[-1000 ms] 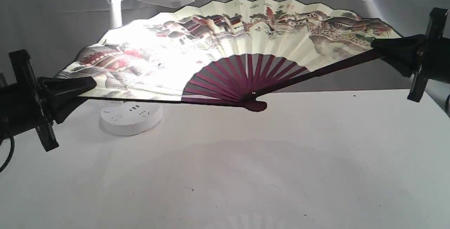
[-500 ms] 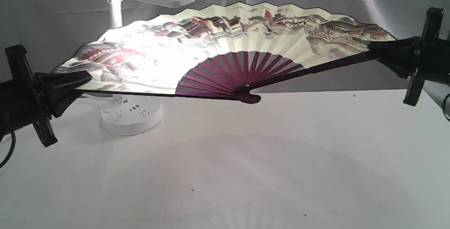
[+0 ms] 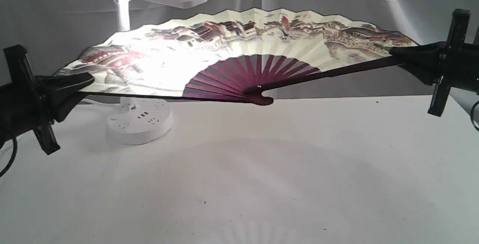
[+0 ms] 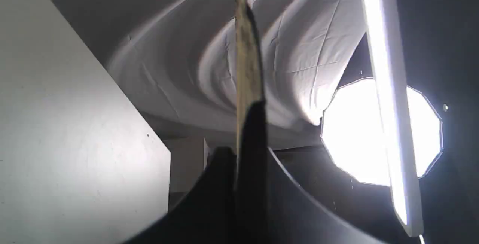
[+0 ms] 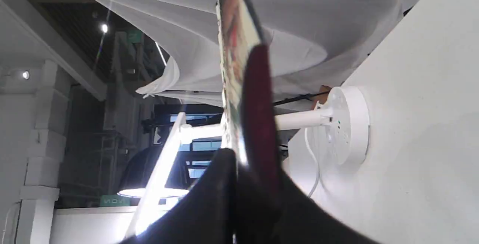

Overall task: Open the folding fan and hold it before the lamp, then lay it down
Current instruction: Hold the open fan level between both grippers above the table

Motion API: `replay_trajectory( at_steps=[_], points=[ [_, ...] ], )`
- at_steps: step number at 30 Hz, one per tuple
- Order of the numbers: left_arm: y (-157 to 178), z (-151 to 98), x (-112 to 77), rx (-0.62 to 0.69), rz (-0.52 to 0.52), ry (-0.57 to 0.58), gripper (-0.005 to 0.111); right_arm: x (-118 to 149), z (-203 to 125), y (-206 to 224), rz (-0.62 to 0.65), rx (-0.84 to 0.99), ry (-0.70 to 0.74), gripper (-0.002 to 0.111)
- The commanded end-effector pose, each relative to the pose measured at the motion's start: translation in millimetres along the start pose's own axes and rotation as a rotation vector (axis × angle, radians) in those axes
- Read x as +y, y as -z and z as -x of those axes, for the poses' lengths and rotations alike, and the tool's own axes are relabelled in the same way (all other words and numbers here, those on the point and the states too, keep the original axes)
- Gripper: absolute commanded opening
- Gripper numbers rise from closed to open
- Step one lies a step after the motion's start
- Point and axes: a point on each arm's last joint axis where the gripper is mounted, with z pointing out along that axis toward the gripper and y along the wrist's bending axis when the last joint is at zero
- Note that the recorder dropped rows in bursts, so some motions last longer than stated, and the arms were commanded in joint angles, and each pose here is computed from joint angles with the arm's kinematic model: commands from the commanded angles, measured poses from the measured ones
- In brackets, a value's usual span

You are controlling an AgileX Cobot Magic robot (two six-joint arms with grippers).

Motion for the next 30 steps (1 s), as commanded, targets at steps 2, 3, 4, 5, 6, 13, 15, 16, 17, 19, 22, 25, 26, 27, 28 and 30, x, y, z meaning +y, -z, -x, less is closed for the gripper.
replay_trajectory(
  at_steps=[2, 3, 4, 5, 6, 13, 15, 16, 17, 19, 22, 25, 26, 27, 28, 30],
  points=[
    [5.8, 16.1, -4.2, -0.155, -0.007, 0.070, 0.000, 3.8, 11.4, 8.9, -0.012, -0.095, 0.022, 0.000],
    [5.9, 16.7, -4.5, -0.162, -0.011, 0.074, 0.000, 3.7, 11.6, 8.9, -0.013, -0.096, 0.022, 0.000],
    [6.0, 17.2, -4.8, -0.167, -0.014, 0.077, 0.000, 3.6, 11.7, 9.0, -0.015, -0.098, 0.022, 0.000],
    [6.1, 17.7, -5.0, -0.172, -0.018, 0.080, 0.000, 3.6, 11.7, 9.0, -0.015, -0.098, 0.022, 0.000],
    [6.1, 17.8, -5.1, -0.174, -0.019, 0.081, 0.000, 3.3, 12.1, 9.0, -0.018, -0.102, 0.020, 0.000],
    [7.2, 22.3, 0.9, -0.227, 0.044, 0.095, 0.000, 1.1, 15.2, 9.4, -0.041, -0.136, 0.008, 0.000],
    [7.2, 22.3, 0.9, -0.227, 0.044, 0.095, 0.000, 1.1, 15.2, 9.4, -0.041, -0.136, 0.005, 0.000],
    [7.1, 22.1, 0.6, -0.225, 0.040, 0.095, 0.000, 1.0, 15.3, 9.4, -0.043, -0.138, 0.005, 0.000],
    [7.1, 22.1, 0.6, -0.225, 0.040, 0.095, 0.000, 1.0, 15.3, 9.4, -0.043, -0.138, 0.005, 0.000],
    [7.1, 22.1, 0.6, -0.225, 0.040, 0.095, 0.000, 0.1, 15.5, 9.3, -0.043, -0.138, -0.009, 0.000],
    [7.2, 22.2, 1.4, -0.226, 0.049, 0.094, 0.000, -1.4, 15.4, 9.0, -0.040, -0.134, -0.035, 0.000],
    [7.4, 22.3, 3.7, -0.229, 0.075, 0.090, 0.000, -3.0, 15.4, 8.7, -0.038, -0.130, -0.048, 0.000],
    [7.5, 22.5, 4.6, -0.231, 0.086, 0.088, 0.000, -3.0, 15.4, 8.7, -0.038, -0.130, -0.048, 0.000],
    [7.6, 22.7, 5.4, -0.233, 0.095, 0.088, 0.000, -3.0, 15.4, 8.7, -0.038, -0.130, -0.048, 0.000],
    [7.8, 23.1, 6.2, -0.238, 0.104, 0.089, 0.000, -3.1, 15.6, 8.8, -0.039, -0.131, -0.048, 0.000],
    [7.9, 23.2, 6.5, -0.240, 0.106, 0.089, 0.000, -3.2, 15.7, 8.8, -0.040, -0.133, -0.048, 0.000]
  ],
)
